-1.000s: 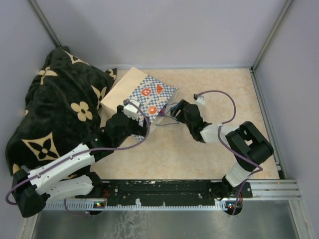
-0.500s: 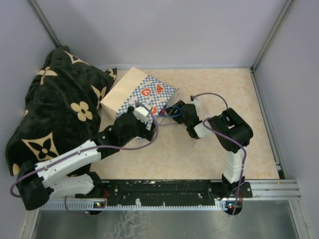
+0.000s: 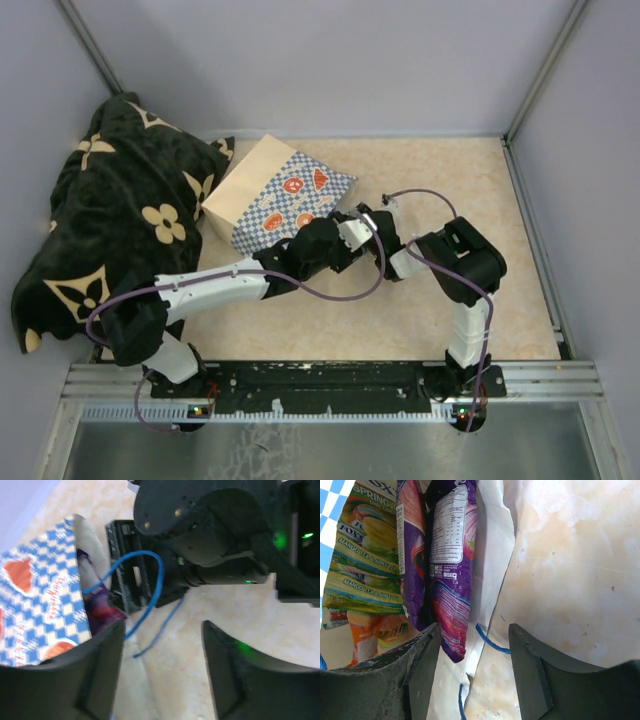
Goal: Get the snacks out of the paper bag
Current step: Adjust the paper bag at the center of the board.
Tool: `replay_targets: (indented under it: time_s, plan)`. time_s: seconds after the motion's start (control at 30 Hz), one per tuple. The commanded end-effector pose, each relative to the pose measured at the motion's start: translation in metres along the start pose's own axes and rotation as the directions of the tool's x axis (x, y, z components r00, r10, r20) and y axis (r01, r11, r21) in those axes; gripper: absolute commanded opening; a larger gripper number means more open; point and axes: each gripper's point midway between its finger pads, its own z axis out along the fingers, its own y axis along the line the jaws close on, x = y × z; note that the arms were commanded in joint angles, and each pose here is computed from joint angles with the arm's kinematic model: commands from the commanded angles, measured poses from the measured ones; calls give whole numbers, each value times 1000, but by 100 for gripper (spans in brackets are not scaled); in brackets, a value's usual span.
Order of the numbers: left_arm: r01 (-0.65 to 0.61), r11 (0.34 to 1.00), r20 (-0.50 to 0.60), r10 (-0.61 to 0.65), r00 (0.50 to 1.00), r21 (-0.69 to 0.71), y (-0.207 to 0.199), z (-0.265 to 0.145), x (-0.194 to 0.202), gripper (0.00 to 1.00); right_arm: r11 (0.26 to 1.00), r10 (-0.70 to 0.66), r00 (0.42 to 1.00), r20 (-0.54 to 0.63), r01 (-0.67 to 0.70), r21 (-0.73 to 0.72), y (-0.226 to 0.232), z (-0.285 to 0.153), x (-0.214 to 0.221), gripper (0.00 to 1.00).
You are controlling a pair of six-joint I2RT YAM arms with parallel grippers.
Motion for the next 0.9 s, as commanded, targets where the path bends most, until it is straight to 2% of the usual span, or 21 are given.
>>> replay_targets:
  time_s: [0.0,0.03,0.07,0.2,0.4,0.53,0.6,0.63,0.67,0.7,0.73,0.77,0.87]
  plan:
    - [-44,994,87,53,995,-103,20,11,-30,35,998,13,999,32,-11,-67,16,-3,-10,57]
    - [-44,992,90,54,994,-115,24,12,-32,6,998,15,999,30,-13,-69,17,-3,-10,57]
    - [-41,992,90,53,995,-123,27,12,-33,0,997,16,999,31,-14,-73,18,-4,-10,58]
    - [2,987,117,17,993,-160,54,0,-46,0,995,29,999,34,-25,-94,23,-7,-12,59]
    - [129,960,193,-82,978,-247,107,-37,-64,0,994,-2,997,80,11,-107,42,-17,-28,59]
    - [162,940,215,-98,972,-299,124,-53,-70,0,994,5,996,88,5,-111,46,-12,-31,58]
    - [145,953,204,-91,975,-266,119,-54,-71,0,993,9,997,83,0,-117,47,-7,-30,58]
    - [130,966,199,-85,976,-225,112,-53,-71,7,993,15,997,80,-5,-119,48,-5,-30,58]
    - [113,978,190,-78,979,-176,102,-52,-68,29,993,19,997,77,-10,-121,48,-4,-29,58]
    - [103,985,185,-76,980,-142,95,-50,-66,60,992,22,997,75,-12,-125,49,-3,-29,58]
    - [91,990,176,-71,982,-107,86,-47,-61,83,992,21,997,72,-12,-124,49,-2,-28,58]
    - [72,994,159,-60,985,-76,78,-44,-53,93,992,19,997,71,-10,-125,50,-2,-28,58]
    - [-5,1000,115,3,993,22,51,-31,-33,98,993,4,998,68,4,-119,50,0,-29,58]
